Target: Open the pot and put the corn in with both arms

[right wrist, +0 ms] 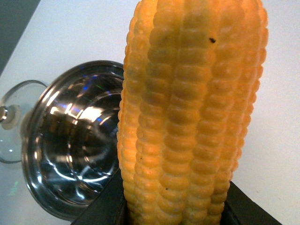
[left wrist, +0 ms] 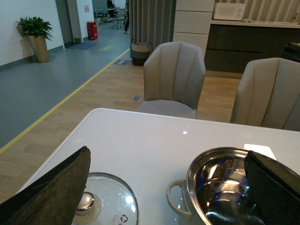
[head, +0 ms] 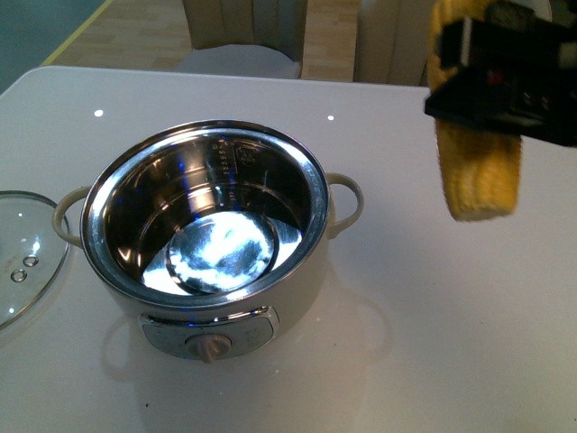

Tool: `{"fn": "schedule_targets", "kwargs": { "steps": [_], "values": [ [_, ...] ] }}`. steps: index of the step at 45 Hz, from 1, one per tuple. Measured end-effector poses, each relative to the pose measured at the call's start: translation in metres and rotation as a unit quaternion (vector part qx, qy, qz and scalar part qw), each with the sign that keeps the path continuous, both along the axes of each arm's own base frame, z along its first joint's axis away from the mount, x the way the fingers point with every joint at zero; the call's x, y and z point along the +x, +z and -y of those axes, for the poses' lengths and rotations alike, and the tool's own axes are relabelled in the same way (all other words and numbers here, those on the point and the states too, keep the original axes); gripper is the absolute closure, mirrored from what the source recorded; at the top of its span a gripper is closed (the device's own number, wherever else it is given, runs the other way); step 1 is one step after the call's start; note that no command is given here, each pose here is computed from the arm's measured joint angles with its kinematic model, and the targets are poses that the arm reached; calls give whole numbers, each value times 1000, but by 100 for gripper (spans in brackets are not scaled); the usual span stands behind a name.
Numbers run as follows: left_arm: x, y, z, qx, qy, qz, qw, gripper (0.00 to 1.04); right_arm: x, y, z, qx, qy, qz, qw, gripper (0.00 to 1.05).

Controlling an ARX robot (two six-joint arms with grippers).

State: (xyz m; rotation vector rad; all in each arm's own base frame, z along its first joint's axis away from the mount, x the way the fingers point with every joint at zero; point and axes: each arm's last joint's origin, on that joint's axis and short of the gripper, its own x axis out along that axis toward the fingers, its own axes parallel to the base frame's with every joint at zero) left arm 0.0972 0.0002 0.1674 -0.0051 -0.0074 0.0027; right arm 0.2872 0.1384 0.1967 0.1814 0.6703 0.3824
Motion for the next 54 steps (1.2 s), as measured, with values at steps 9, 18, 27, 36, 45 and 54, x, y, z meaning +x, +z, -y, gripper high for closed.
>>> {"fn": "schedule_targets", "kwargs": {
  "steps": [9, 18, 27, 36, 45, 54],
  "values": [
    [0, 0, 0, 0, 0, 0, 1000, 7, 22, 3, -31, 23, 11, -17, 1000, 73],
    [0, 0, 0, 0, 0, 0, 1000, 7, 39, 1, -53, 32, 19, -31, 999, 72],
    [0, 0, 0, 0, 0, 0, 1000, 7, 52, -2, -66, 43, 17, -41, 998, 69],
    [0, 0, 0, 0, 0, 0, 1000, 7, 60, -14, -76, 47, 15, -58, 997, 68],
    [0, 0, 0, 0, 0, 0, 1000, 7, 64, -30, -89, 51, 21, -84, 995, 67],
    [0, 0, 0, 0, 0, 0, 1000, 7, 70, -42, -103, 56, 24, -104, 993, 67]
  ]
}}
